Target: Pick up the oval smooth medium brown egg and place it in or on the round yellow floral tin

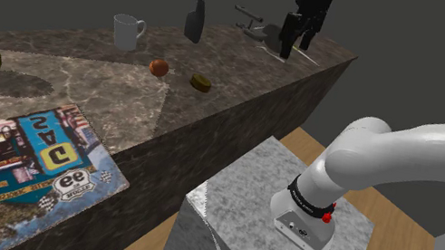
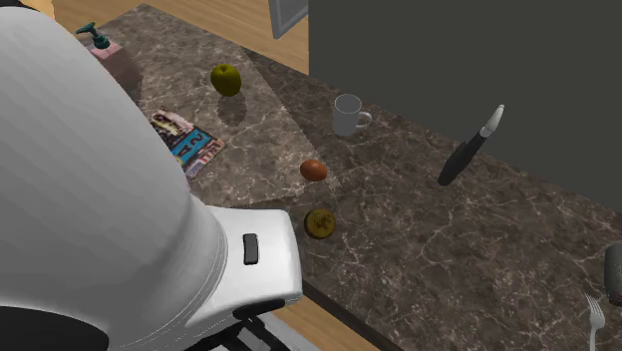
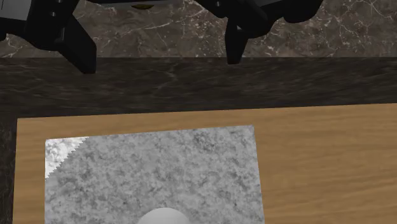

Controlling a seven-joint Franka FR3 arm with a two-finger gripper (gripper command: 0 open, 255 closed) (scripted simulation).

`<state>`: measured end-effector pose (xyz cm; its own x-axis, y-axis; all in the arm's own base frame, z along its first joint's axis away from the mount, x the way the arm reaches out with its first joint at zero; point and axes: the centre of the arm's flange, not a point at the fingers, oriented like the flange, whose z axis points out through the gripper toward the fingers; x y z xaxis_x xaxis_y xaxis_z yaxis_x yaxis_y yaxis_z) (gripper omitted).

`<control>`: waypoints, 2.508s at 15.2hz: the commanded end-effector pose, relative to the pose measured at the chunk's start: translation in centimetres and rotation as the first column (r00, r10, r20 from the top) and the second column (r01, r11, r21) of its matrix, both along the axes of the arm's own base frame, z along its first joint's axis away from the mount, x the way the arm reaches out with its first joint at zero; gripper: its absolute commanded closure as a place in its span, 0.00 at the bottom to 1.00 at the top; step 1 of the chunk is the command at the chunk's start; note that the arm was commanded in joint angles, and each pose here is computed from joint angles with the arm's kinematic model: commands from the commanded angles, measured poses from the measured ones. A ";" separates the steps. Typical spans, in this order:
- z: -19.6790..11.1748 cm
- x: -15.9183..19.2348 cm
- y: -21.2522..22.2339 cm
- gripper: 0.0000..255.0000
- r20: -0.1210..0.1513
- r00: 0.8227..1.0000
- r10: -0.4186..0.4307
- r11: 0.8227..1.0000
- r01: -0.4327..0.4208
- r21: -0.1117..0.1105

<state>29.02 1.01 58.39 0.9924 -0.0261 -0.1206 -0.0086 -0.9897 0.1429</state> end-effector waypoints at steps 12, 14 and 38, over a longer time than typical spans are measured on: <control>-7.5 10.1 6.6 0.00 0.058 0.986 -0.157 0.987 0.159 -0.026; -8.9 12.1 7.6 0.00 0.069 0.980 -0.185 0.982 0.188 -0.029; -22.9 35.1 13.7 0.00 0.189 0.866 -0.462 0.877 0.478 -0.047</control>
